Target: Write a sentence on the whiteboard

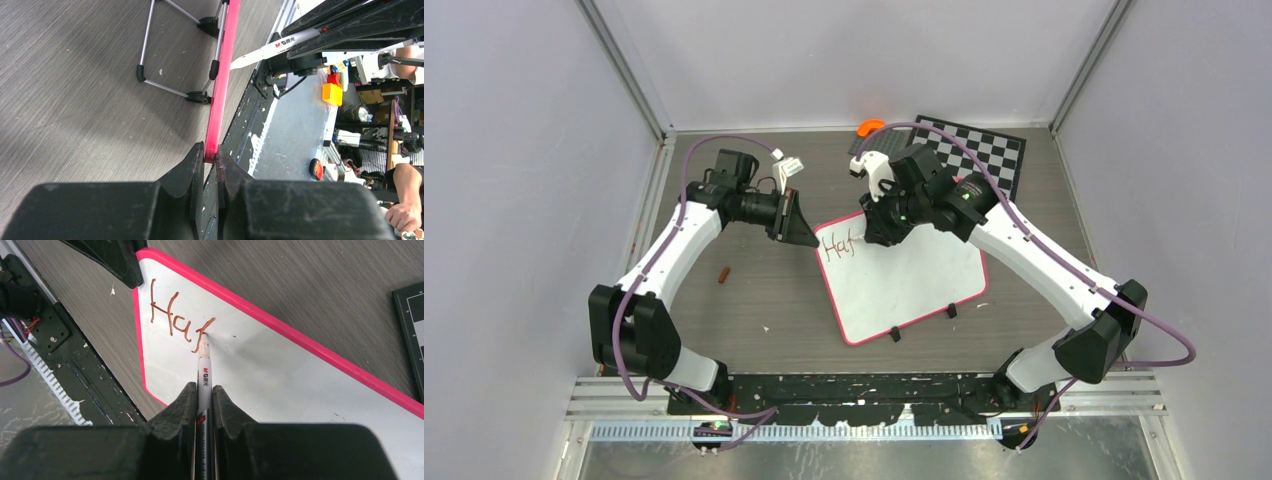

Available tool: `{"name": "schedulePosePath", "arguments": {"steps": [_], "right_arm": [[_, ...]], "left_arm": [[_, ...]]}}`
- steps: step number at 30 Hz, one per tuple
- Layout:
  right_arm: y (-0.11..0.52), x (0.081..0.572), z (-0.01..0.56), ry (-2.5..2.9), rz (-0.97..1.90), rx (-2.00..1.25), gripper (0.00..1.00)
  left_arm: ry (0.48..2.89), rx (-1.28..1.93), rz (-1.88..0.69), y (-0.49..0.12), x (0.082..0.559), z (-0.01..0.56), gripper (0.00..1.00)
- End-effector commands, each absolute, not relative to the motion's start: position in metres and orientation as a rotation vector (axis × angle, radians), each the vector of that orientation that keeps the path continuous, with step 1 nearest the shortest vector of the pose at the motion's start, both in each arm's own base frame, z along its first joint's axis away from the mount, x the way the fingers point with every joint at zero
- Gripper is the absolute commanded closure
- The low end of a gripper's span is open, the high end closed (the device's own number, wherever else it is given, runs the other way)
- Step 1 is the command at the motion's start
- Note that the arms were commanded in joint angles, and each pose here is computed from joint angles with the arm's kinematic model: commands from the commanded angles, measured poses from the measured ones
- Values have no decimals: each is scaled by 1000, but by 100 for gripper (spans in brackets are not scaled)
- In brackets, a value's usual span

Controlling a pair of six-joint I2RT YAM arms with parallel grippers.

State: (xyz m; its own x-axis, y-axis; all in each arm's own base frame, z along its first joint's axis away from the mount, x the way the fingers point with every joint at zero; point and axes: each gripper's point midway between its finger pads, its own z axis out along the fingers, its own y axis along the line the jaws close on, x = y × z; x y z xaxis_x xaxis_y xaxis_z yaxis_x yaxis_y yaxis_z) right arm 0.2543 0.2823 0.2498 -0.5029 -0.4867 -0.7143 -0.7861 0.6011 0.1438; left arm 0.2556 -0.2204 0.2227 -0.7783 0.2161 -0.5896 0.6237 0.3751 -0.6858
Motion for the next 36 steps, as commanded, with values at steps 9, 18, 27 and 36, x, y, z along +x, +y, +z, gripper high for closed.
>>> {"name": "schedulePosePath", "arguments": {"steps": [9, 18, 27, 36], "right_arm": [[271, 267, 266, 2143, 567, -926, 100], [271, 256, 252, 2189, 598, -954, 100], [284, 252, 250, 2186, 649, -992, 100], [286, 247, 255, 2175, 674, -1015, 100]], "left_arm": [[2172, 760, -1426, -225, 248, 239, 100], [2171, 760, -1421, -225, 248, 239, 100], [2173, 760, -1422, -225, 247, 239, 100], [2171, 762, -1421, -224, 247, 240, 100]]}}
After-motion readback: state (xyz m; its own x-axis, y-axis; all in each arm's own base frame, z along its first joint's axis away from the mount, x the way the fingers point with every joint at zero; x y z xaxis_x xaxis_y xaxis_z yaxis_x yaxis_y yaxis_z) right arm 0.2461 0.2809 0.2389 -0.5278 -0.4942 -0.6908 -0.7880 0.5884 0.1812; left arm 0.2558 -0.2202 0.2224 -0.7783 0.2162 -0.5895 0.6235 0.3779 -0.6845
